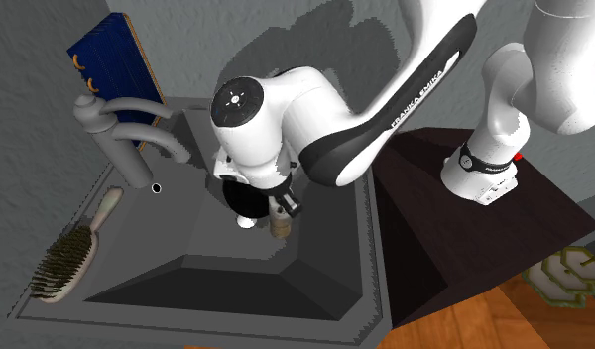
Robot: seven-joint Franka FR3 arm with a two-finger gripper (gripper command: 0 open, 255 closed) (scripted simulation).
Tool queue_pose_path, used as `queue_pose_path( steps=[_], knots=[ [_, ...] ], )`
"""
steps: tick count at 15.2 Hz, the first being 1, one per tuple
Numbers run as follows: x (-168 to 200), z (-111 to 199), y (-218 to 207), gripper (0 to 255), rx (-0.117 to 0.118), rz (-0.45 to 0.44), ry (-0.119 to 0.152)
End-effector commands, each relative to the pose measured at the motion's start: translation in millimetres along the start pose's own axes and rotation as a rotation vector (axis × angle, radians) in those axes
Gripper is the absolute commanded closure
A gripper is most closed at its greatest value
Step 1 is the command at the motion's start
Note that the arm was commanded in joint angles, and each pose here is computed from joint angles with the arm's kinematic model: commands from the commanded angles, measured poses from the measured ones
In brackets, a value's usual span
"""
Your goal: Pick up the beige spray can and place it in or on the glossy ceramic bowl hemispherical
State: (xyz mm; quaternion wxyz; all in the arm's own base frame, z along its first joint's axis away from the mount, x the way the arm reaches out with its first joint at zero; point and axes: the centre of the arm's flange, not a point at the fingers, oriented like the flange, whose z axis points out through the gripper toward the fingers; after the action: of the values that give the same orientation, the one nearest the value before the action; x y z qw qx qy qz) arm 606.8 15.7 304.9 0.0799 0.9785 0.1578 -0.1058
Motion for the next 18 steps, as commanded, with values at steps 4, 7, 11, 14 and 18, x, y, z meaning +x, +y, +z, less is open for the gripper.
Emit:
queue_pose_path(
  steps=[4,7,11,14,18],
  knots=[
    [-5,-26,5,255,0.000,0.000,0.000],
    [-9,-41,7,255,0.000,0.000,0.000],
    [-14,-62,10,255,0.000,0.000,0.000],
    [-18,-77,12,255,0.000,0.000,0.000],
    [-23,-97,14,255,0.000,0.000,0.000]
  ],
)
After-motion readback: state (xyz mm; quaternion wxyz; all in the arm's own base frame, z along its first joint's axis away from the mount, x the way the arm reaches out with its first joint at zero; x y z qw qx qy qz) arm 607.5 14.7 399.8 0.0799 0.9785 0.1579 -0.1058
